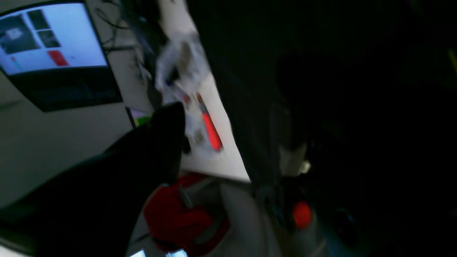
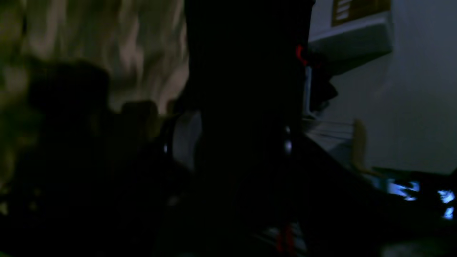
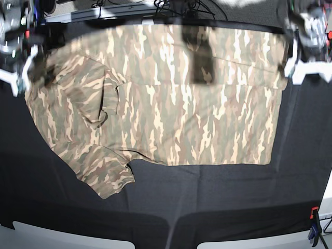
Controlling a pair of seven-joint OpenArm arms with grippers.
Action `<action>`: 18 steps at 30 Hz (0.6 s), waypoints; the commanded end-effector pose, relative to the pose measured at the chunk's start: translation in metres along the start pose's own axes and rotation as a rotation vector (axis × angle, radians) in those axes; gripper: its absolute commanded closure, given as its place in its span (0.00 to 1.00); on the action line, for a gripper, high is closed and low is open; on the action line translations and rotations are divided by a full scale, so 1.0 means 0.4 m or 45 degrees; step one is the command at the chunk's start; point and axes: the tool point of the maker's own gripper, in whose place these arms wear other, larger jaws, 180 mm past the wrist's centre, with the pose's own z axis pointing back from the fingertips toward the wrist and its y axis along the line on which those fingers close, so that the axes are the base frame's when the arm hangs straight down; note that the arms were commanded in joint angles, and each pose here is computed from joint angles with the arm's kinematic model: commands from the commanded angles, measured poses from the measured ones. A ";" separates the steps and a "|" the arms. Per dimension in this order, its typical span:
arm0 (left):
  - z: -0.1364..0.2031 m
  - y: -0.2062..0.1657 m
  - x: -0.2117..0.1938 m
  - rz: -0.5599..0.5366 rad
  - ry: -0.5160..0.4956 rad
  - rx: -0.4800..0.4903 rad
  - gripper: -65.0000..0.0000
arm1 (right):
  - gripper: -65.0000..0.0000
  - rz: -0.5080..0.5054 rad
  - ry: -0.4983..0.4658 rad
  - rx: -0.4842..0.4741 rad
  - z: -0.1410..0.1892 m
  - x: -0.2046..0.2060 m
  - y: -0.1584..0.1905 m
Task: Layout the t-shirt on the table in an organized manner, then fold the t-shirt properly
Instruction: 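Move both grippers down to the hem corners and grasp them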
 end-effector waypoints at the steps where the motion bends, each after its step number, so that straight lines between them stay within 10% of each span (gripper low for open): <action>1: -0.010 0.055 0.037 0.028 -0.064 0.081 0.46 | 0.59 -0.031 -0.067 -0.052 -0.002 0.043 -0.031; 14: -0.073 0.231 0.395 0.636 -0.595 -0.152 0.46 | 0.59 -0.506 -0.407 0.049 -0.035 0.308 -0.044; 18: -0.179 0.294 0.434 0.804 -0.524 -0.147 0.46 | 0.59 -0.589 -0.417 0.058 -0.037 0.333 -0.036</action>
